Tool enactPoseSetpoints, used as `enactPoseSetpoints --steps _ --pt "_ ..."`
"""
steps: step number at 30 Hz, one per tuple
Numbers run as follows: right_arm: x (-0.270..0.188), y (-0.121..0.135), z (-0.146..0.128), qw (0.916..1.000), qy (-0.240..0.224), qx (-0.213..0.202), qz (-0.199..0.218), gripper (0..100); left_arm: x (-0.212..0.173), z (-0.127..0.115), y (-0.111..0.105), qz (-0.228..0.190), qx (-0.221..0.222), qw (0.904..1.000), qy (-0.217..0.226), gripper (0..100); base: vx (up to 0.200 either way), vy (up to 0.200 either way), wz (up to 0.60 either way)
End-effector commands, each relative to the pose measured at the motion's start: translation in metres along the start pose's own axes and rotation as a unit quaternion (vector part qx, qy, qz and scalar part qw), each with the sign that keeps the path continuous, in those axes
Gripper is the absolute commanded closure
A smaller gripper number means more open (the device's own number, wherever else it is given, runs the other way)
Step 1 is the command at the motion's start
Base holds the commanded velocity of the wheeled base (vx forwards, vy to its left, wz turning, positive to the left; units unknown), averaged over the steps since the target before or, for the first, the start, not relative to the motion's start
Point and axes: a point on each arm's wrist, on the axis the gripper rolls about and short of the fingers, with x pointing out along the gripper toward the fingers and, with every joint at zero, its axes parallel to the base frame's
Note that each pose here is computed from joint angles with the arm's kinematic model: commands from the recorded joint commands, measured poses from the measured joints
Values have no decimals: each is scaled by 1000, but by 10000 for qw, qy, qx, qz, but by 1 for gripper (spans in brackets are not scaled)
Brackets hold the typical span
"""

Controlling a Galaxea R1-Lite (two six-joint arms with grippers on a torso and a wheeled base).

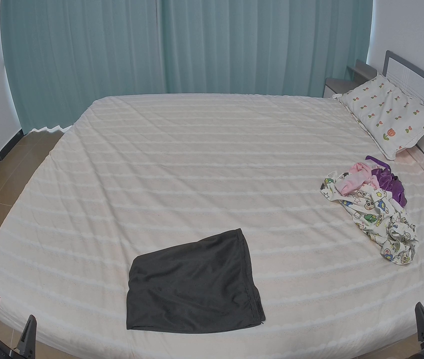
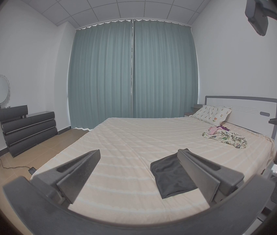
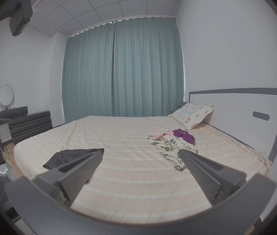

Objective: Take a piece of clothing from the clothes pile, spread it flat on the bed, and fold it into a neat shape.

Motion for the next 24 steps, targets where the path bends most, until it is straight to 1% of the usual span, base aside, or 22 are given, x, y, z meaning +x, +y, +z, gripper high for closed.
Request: enactPoseSetpoints --steps 1,24 --pt "0 0 -4 10000 9 -9 13 0 0 -5 0 0 -2 10000 28 0 0 0 0" --pt "0 0 -4 10000 2 22 -10 0 0 -5 0 0 -2 10000 28 0 0 0 0"
